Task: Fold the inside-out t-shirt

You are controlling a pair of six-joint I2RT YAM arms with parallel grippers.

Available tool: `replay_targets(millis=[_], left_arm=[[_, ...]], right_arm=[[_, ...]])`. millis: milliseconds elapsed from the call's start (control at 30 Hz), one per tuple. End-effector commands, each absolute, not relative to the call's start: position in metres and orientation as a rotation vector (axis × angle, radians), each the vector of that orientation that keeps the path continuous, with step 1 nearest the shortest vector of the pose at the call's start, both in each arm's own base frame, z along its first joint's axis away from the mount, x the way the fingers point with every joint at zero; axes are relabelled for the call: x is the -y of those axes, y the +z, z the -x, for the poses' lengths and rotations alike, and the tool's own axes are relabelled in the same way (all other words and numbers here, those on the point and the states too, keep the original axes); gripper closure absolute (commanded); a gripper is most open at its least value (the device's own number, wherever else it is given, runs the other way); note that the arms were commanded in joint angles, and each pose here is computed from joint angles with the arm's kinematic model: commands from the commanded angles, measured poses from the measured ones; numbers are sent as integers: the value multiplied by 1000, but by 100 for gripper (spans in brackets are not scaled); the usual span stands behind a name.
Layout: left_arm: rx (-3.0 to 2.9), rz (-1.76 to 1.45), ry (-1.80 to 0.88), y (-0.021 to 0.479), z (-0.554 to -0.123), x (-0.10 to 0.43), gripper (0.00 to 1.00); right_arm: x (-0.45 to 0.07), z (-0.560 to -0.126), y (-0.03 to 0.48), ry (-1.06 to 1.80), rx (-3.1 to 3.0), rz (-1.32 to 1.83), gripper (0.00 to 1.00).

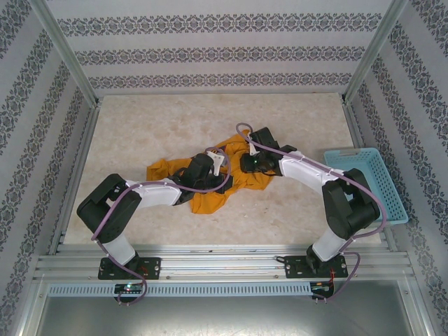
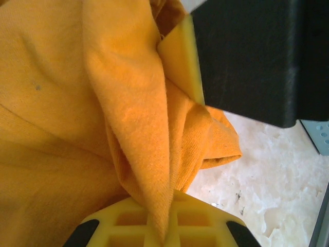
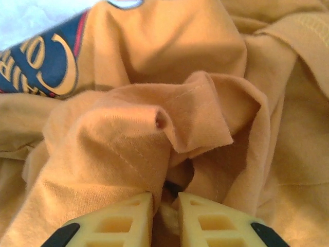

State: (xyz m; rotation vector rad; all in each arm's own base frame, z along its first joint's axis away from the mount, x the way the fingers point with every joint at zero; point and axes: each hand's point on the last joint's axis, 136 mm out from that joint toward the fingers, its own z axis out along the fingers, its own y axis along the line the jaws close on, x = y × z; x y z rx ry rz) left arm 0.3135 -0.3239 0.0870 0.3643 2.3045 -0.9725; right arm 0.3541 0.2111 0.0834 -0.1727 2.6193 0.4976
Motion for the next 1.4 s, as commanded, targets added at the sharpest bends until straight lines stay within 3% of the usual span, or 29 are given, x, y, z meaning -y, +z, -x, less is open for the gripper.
replay_targets(millis=[0,467,533,833,1200,1367], left_arm=[[-2301,-366,-992,91,-312,325,100],[-2287,-372,-1022,94,-312,329,100],[-2287,-375,-1024,94,-312,329,100],[-2318,-353,-964,85,-312,321,100],[-2320,-342,-964,84,-317,324,99],[-2312,-360,-985,86,-312,324,99]], right_arm=[[-199,-353,82,472,-2617,110,77],[-204,-365,66,445,-2645,124,65],[-204,-369,60,411,-2664,116,68],[-180,-356,94,313,-2590,113,99],[-160,-325,106,541,-2546,-18,100],[-122,-325,81,498,-2615,-280,100]])
